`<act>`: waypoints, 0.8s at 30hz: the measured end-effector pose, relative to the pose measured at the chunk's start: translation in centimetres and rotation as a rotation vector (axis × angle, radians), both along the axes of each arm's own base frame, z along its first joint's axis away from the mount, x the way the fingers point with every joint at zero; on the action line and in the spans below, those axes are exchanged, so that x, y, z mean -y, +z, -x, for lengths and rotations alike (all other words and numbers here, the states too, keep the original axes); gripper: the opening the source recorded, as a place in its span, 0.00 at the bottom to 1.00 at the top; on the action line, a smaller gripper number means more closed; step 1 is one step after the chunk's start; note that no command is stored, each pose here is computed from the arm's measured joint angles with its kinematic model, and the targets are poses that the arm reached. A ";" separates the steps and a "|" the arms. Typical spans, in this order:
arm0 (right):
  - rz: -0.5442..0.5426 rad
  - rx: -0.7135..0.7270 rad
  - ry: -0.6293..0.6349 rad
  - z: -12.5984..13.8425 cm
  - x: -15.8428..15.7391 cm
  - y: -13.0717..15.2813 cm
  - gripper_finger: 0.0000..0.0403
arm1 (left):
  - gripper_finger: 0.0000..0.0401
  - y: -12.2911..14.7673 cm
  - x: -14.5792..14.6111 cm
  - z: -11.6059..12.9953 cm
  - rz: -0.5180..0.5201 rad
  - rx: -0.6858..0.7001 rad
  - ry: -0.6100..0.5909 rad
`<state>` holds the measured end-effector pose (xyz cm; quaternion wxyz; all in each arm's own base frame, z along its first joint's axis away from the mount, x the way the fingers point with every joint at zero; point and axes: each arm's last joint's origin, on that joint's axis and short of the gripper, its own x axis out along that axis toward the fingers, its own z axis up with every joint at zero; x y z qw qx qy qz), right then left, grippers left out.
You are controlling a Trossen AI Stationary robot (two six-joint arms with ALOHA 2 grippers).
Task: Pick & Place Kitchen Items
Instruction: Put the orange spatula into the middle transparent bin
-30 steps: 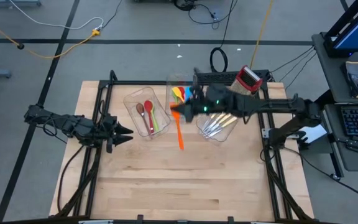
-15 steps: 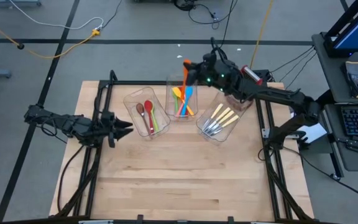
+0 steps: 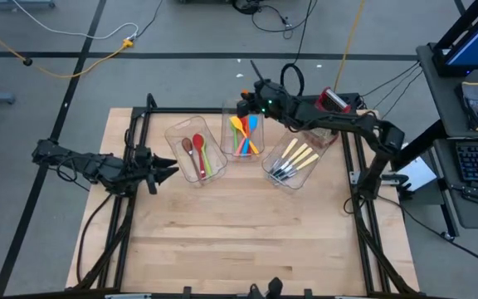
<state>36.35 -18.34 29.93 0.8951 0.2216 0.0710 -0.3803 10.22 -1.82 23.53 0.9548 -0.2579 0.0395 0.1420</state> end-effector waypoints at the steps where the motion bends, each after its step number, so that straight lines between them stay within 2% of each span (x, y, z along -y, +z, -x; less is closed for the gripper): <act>1: -0.008 -0.013 -0.005 0.0 0.3 -0.4 0.04 | 0.45 0.0 0.0 0.0 -0.001 -0.001 0.000; 5: -0.061 -0.032 -0.025 -0.1 1.1 -1.7 0.04 | 0.45 -0.1 0.0 -0.1 -0.004 -0.012 0.001; 11: -0.211 -0.006 0.022 -0.6 2.0 -3.9 0.04 | 0.45 -0.1 0.0 -0.1 -0.004 -0.010 0.001; 13: -0.244 -0.041 0.019 -0.5 1.9 -4.4 0.05 | 0.45 -0.1 0.0 -0.1 -0.004 -0.010 0.001; 24: -0.235 -0.090 0.032 -0.4 1.5 -4.6 0.07 | 0.45 -0.1 0.0 -0.1 -0.034 -0.018 -0.004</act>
